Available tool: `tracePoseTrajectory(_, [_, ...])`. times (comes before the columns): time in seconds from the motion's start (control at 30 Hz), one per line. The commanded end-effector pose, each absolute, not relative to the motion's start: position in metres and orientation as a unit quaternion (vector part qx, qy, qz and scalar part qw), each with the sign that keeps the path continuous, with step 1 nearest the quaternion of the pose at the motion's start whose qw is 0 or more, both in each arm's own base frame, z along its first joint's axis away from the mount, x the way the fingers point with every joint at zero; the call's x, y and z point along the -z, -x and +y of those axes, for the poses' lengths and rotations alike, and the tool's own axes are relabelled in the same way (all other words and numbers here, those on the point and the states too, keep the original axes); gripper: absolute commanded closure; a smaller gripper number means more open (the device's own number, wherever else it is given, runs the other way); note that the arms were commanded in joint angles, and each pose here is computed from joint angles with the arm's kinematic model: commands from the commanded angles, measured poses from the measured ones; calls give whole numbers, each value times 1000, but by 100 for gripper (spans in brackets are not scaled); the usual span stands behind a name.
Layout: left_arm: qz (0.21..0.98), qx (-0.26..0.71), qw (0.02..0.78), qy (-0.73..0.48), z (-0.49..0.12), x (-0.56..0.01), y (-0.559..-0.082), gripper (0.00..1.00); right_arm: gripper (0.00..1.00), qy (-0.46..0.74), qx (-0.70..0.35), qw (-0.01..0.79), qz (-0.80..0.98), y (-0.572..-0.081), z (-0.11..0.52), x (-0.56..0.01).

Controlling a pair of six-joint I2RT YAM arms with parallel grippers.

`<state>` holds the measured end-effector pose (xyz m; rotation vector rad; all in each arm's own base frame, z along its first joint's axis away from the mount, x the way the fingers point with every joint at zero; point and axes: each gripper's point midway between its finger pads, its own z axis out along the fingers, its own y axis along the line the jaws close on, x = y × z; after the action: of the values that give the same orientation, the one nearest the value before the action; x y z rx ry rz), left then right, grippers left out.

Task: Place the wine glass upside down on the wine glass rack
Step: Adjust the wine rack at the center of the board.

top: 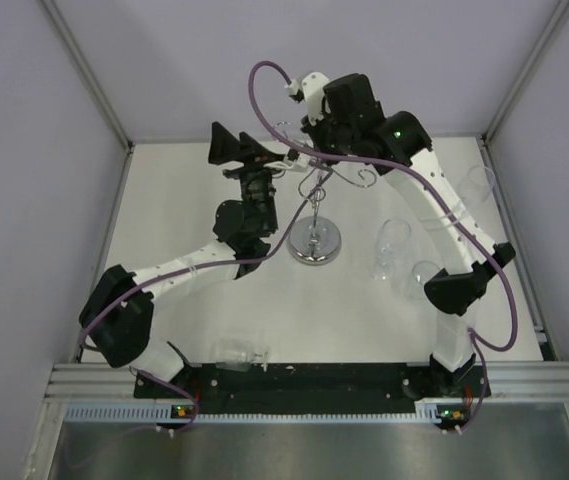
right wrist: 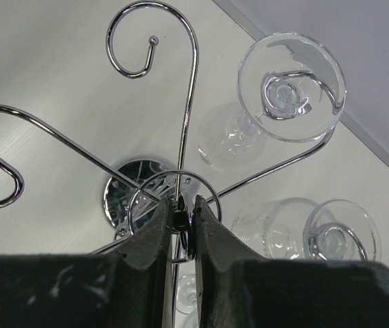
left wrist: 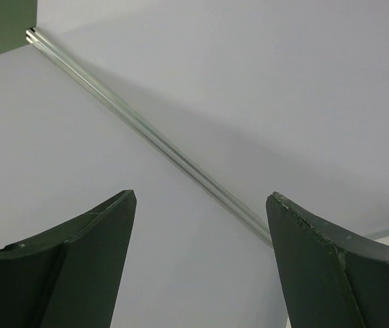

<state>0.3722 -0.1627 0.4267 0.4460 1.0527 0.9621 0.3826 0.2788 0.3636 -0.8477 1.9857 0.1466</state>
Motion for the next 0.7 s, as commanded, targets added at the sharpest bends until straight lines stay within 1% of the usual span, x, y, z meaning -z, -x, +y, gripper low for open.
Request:
tracePoseTrajectory(0.0, [442,-439,744,-240,-198,-423,-376,17,100,319,-58,564,759,-404,280,-422])
tracePoseTrajectory(0.3, [428,-443,748,-247,-212,-428,-369,16,100,319,-56,561,762,-404,279,-419])
tracePoseTrajectory(0.53, [443,-437,746,-236,-185,-441,-349,16,100,322,-56,560,761,-403,278,-419])
tracePoseTrajectory(0.67, [464,-419,737,-257,-165,-446,-335,16,100,325,-58,556,763,-402,279,-416])
